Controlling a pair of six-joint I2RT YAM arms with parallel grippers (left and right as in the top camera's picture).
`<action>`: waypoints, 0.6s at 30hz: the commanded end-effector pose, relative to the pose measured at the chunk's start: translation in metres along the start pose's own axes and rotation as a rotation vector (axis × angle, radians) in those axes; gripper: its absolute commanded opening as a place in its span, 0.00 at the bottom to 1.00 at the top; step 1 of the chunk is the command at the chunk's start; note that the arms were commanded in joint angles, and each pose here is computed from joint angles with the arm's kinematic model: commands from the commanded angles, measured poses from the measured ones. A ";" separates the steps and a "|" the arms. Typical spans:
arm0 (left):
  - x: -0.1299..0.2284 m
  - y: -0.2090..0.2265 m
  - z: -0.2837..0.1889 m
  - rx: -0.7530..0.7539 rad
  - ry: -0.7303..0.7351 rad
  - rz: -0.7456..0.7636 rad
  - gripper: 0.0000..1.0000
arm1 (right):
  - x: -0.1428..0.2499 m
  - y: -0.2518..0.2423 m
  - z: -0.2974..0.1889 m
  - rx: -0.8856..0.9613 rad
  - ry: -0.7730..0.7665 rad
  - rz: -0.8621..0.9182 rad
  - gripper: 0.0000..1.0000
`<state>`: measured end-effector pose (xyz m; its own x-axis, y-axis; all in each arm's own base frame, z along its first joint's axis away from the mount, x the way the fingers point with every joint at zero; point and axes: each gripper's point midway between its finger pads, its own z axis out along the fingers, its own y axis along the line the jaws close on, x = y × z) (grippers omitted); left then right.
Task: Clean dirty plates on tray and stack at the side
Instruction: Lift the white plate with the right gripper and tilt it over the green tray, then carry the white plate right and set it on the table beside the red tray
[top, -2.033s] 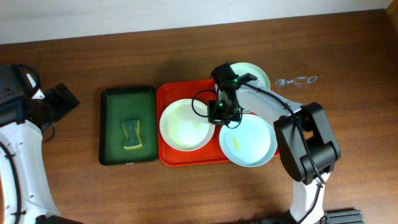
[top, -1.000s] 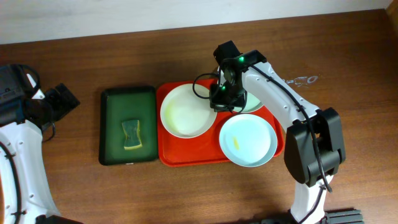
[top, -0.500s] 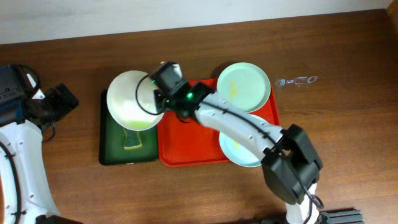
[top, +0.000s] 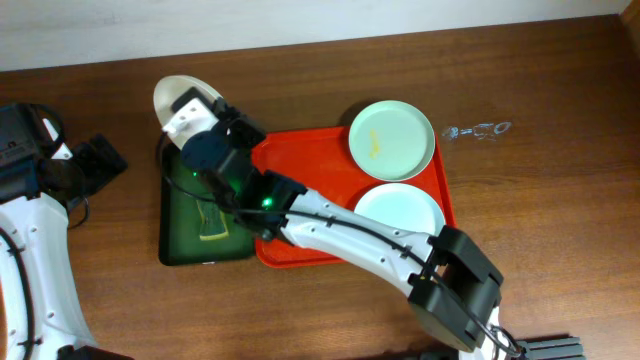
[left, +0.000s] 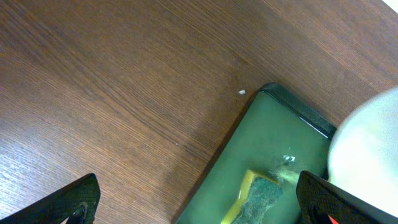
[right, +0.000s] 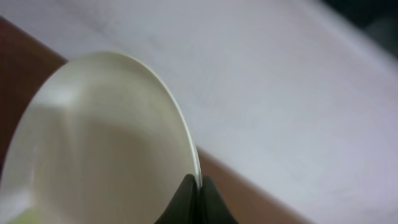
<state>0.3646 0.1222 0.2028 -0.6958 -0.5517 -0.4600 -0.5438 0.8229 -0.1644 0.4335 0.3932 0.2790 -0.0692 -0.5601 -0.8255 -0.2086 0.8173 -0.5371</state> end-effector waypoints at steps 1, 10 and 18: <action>-0.002 0.000 -0.002 0.007 -0.006 -0.014 0.99 | -0.027 -0.026 -0.019 0.128 -0.022 -0.205 0.04; -0.002 0.000 -0.002 0.007 -0.006 -0.014 0.99 | -0.031 -0.024 -0.021 0.127 -0.033 -0.214 0.04; -0.002 0.000 -0.002 0.007 -0.006 -0.014 0.99 | -0.034 -0.026 -0.022 0.134 -0.043 -0.200 0.04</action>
<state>0.3647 0.1222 0.2028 -0.6956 -0.5520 -0.4598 -0.5439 0.8228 -0.1649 0.4246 0.3928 0.2998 -0.0081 -0.7417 -0.6707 -0.1194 0.6667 -0.7357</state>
